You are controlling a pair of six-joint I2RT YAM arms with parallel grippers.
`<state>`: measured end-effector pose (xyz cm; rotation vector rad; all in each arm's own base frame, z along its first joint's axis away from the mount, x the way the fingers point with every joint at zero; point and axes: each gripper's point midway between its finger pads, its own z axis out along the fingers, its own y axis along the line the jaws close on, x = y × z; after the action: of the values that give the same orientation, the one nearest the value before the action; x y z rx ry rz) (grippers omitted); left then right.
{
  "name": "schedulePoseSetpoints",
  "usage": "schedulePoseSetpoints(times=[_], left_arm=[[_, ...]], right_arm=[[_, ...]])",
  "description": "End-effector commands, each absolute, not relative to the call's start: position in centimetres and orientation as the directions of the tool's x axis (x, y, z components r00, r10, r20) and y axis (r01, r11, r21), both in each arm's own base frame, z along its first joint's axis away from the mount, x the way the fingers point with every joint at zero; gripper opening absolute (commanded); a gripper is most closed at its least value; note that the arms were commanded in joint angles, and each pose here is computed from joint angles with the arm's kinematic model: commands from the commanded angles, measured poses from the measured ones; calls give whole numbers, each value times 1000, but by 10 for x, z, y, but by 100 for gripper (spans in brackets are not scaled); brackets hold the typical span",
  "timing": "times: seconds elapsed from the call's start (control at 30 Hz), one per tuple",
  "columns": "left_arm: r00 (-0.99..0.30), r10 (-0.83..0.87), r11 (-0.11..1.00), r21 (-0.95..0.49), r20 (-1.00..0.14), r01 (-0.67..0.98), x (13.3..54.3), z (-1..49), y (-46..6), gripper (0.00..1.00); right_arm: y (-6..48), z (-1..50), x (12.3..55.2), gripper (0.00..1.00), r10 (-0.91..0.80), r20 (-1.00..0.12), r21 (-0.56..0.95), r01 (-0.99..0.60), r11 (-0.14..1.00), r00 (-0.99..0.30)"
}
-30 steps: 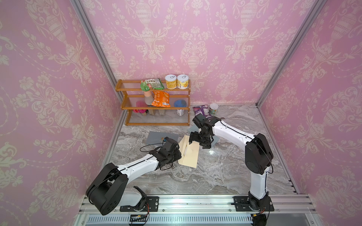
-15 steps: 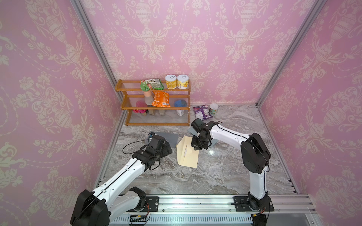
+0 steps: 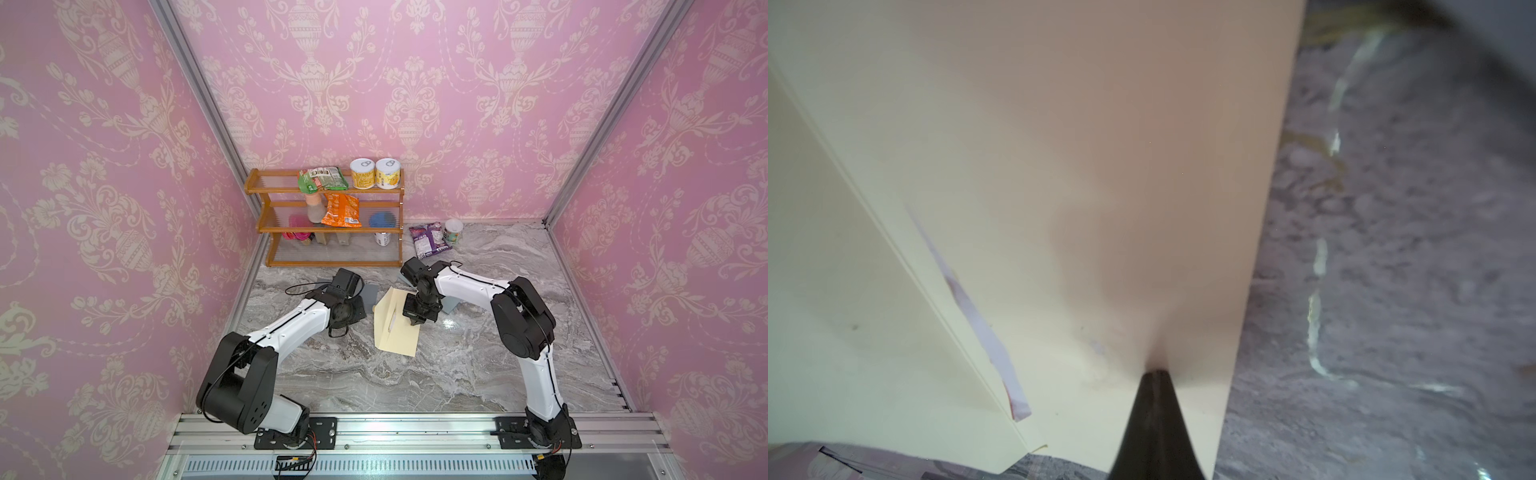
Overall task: Fold the letter paper in half and place it into the envelope
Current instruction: Fold the envelope flap on the envelope.
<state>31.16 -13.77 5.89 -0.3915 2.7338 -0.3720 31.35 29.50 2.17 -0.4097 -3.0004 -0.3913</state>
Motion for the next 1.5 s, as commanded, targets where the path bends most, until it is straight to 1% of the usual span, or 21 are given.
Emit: schedulePoseSetpoints(times=[0.0,0.27,0.37,0.5,0.6,0.77,0.9,1.03,1.13,1.3,1.47], left_arm=[[-918,-278,914,-374,-283,-161,326,58,-158,0],[-937,-279,854,-500,-210,-142,338,48,-190,0],[-937,-279,830,-544,-212,-124,339,54,-200,0],[-942,-260,816,-569,-211,-98,335,57,-210,0],[-954,-230,819,-568,-191,-83,326,48,-217,0],[-967,-212,817,-568,-140,-97,313,24,-222,0],[-979,-162,834,-548,-126,-68,304,10,-227,0],[-986,-125,864,-500,-107,-55,291,-7,-218,0],[-989,-114,881,-470,-95,-57,282,-17,-211,0],[-991,-112,885,-461,-74,-66,271,-23,-206,0],[-991,-110,888,-455,-76,-64,273,-20,-205,0]], right_arm=[[298,4,307,0,255,172,229,290,929,-952],[308,-3,311,0,301,218,332,360,872,-929],[305,-4,312,0,315,222,340,376,862,-923],[304,-6,314,0,331,227,355,394,848,-916],[305,-6,315,0,337,230,369,402,838,-913],[305,4,324,0,330,185,396,377,837,-926],[307,7,325,0,327,180,424,373,825,-928],[308,32,331,0,311,117,478,328,815,-943],[320,49,338,0,280,100,549,287,785,-955],[335,53,347,0,265,113,595,278,754,-958],[345,44,355,0,254,132,595,282,753,-958]])
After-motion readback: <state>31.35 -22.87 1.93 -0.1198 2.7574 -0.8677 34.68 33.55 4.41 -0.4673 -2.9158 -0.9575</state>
